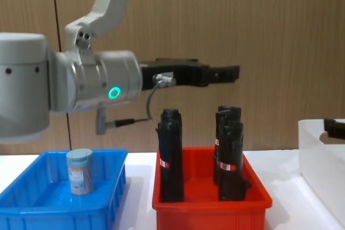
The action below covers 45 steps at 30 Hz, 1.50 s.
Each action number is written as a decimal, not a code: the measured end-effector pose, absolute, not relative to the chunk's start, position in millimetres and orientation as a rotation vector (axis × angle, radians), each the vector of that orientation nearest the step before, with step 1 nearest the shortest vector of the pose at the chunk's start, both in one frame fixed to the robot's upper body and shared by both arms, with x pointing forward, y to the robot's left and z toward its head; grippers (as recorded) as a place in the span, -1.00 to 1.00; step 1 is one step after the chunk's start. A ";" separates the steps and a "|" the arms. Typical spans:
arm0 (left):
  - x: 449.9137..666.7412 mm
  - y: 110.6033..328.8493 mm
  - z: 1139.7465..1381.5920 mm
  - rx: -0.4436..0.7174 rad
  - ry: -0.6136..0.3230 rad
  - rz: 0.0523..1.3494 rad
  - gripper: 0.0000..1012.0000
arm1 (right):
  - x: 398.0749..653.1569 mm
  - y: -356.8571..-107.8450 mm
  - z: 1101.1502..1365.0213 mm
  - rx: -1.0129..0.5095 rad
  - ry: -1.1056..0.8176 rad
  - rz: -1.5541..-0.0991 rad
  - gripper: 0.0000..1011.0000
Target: Pick the cotton swabs from the blue box and place them into the white box.
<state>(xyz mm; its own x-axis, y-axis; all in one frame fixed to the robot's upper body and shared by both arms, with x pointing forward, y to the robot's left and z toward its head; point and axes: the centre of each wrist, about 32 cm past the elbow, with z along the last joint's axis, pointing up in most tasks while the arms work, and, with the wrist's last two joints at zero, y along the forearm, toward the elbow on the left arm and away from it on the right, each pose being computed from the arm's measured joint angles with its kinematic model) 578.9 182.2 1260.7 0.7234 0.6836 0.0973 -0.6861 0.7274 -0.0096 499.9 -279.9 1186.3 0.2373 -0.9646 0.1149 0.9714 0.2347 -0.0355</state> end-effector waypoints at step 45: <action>491.9 198.3 1204.5 0.061 -0.269 1.122 0.98 | 443.3 -237.1 1188.8 0.026 -0.075 -1.230 0.98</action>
<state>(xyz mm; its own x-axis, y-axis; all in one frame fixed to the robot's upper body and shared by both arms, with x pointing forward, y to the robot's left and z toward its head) 491.9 198.3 1204.5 0.4049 0.8814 0.2432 -0.8960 0.4355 -0.0865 443.3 -237.1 1188.8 0.3320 -0.9423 0.0430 0.9405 0.3342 0.0607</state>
